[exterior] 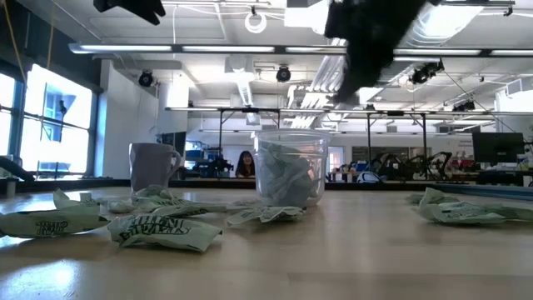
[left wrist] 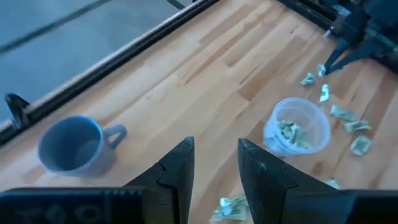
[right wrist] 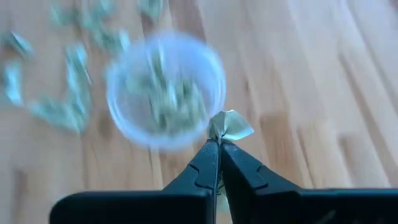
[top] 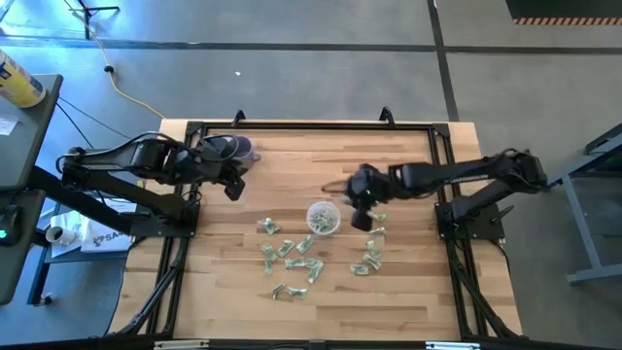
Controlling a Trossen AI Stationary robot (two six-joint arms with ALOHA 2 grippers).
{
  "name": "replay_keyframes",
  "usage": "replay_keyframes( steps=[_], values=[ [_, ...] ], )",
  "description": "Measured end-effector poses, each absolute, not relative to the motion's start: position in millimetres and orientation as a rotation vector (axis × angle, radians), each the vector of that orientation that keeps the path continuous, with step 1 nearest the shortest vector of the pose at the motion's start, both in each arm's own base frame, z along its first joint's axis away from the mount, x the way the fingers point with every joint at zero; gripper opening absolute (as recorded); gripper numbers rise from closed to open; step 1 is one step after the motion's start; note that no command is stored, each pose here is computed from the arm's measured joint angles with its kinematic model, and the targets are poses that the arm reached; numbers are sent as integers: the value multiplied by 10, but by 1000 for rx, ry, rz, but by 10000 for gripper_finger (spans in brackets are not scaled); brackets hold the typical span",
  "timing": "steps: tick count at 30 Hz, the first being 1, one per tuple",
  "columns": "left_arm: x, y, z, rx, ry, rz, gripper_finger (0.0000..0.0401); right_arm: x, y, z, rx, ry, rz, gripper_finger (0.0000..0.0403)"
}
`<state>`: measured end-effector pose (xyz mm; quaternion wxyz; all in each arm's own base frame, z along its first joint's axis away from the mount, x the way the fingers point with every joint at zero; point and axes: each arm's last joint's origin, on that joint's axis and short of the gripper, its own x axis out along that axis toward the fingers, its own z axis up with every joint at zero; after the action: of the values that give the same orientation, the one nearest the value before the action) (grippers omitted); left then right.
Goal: Pick and place Stevia / Truvia into bins
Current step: Put the stevia packet into the transparent container
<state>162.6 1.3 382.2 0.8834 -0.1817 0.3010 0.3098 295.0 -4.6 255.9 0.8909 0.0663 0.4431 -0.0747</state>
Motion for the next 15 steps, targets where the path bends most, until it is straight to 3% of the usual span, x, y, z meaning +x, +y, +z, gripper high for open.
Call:
replay_keyframes(
  steps=[8, 15],
  values=[
    [1621, 17, 3820, -312, 646, 634, 156, 3641, -88, 2487, 203, 956, -21, 5],
    [1585, 10, 3781, -340, 702, 628, 156, 3725, -41, 2250, 165, 1041, -19, 47]
  ],
)
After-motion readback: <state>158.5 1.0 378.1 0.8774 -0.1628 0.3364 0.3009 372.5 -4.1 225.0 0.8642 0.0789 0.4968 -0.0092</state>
